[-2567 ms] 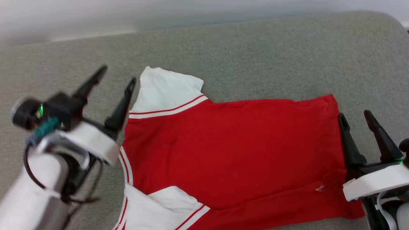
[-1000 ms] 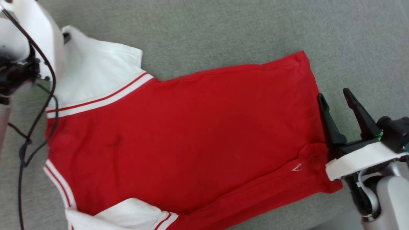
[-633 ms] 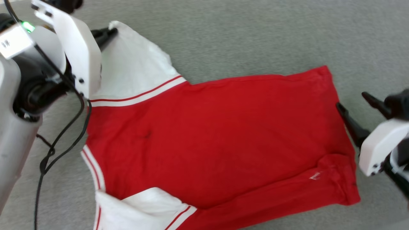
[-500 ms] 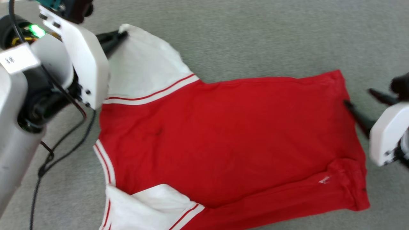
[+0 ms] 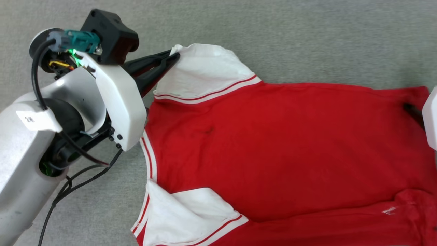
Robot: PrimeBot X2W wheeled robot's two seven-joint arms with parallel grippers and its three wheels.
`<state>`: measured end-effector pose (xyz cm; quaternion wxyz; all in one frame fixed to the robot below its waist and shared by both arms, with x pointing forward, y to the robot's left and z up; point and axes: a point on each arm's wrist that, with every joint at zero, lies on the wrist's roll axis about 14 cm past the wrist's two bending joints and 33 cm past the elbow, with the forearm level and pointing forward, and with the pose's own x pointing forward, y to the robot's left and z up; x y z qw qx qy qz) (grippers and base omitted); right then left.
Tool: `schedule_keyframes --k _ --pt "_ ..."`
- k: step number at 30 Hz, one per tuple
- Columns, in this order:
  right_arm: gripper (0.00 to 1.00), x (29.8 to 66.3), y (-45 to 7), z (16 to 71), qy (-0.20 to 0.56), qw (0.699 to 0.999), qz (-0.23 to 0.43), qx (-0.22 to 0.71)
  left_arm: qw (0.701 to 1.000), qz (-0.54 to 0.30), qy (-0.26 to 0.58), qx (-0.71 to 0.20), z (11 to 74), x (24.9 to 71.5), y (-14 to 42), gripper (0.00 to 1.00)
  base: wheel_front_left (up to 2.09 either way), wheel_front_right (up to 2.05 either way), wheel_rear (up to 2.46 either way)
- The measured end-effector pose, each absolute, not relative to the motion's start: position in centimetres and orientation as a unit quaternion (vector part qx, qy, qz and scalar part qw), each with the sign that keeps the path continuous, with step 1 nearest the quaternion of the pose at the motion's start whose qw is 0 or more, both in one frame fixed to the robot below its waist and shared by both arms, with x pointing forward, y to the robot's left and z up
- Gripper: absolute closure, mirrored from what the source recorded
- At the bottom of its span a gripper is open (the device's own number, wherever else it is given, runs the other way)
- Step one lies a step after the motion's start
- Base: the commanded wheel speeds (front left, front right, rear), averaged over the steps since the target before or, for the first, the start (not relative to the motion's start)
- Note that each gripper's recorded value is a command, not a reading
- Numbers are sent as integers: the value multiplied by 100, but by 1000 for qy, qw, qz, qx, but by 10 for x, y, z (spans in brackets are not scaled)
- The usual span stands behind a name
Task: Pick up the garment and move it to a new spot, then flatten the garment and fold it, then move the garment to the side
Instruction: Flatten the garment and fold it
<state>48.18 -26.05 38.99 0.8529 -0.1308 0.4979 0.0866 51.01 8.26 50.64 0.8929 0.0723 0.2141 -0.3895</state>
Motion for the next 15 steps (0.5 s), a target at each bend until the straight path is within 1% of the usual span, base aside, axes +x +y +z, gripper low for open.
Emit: schedule_keyframes --k 10,11,12,13,15 --pt "0 486 -252 347 546 818 106 -148 895 -386 215 65 493 502 90 100 0 0 0" --pt "16 486 -252 345 549 815 108 -150 895 -384 217 65 492 501 91 100 0 0 0" --pt "64 485 -251 343 552 813 109 -149 896 -382 216 65 491 501 93 100 0 0 0" --pt "100 485 -250 342 554 812 111 -148 897 -380 215 64 491 500 94 100 0 0 0" --pt "100 483 -247 342 553 812 116 -145 898 -378 214 63 492 499 95 100 0 0 0"
